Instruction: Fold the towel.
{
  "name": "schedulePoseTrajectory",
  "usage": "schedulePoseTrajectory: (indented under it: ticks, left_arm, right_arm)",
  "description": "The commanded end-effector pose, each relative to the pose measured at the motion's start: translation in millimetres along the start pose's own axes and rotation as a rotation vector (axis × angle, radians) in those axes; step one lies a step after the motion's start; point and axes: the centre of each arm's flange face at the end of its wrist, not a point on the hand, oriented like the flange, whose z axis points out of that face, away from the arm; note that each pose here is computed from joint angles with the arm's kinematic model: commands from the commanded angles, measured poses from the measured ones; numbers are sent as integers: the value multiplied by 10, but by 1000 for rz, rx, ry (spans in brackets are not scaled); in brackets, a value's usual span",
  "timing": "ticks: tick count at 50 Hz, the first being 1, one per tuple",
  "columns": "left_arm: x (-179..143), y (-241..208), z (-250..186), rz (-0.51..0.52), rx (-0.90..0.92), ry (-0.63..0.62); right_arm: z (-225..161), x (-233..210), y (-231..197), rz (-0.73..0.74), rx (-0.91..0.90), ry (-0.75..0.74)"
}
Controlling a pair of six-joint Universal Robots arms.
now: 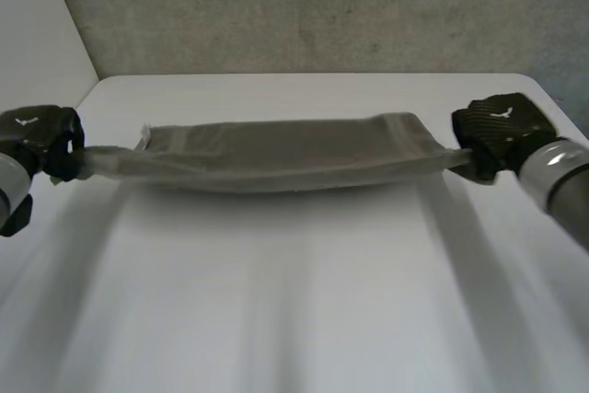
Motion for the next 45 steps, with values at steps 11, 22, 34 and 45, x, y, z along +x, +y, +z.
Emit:
schedulePoseTrajectory:
  ticks: [11,22,34,45]
  left_arm:
    - [-3,85,-477,315,-104,14]
    - [70,185,-179,363,-122,57]
    - [334,277,528,329,-105,127]
    - [473,230,1155,340,-27,81]
  right_arm:
    - [-472,407,-302,-172,8,21]
    - [-50,302,-29,-104,-30,-82]
    - [670,411,150,9,15,-57]
    - [1307,381,234,51,61,-22]
